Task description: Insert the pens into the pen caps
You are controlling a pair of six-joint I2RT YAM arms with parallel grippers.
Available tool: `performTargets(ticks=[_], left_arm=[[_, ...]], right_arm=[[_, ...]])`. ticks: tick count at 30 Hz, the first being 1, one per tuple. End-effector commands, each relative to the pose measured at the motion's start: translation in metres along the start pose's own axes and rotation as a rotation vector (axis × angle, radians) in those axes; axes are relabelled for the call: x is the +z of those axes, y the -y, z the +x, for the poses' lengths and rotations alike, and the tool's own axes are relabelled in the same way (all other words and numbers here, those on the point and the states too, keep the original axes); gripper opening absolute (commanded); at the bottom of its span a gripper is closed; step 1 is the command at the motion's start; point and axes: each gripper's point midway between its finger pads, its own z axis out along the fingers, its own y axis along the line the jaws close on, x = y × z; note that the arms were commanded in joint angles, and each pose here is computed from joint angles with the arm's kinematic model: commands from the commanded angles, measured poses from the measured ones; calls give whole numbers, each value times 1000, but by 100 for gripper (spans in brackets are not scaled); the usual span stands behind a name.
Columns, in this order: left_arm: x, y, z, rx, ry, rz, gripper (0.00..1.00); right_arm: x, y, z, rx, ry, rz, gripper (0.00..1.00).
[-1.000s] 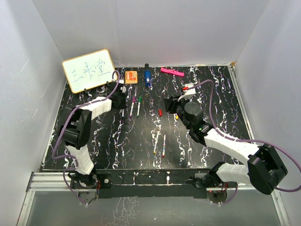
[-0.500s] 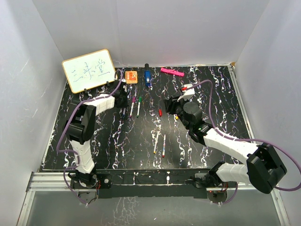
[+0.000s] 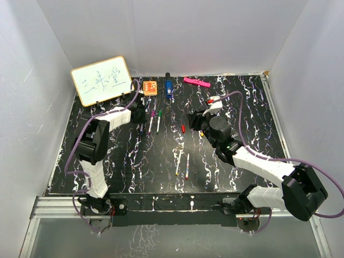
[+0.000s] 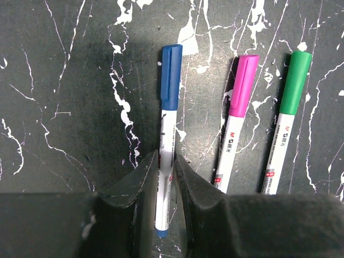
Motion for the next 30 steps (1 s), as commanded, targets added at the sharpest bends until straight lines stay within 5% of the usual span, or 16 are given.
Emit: performTargets(ticks=[1, 15, 18, 30], left_arm=[[-28, -1, -30, -16, 76, -5, 19], [-67, 3, -54, -27, 163, 31, 26], [-80, 9, -51, -20, 169, 82, 20], [-133, 86, 42, 221, 37, 281, 24]], right_arm=[[1, -9, -18, 20, 56, -27, 34], [1, -10, -24, 20, 71, -26, 35], [2, -1, -27, 37, 83, 25, 37], [4, 33, -32, 102, 112, 203, 45]])
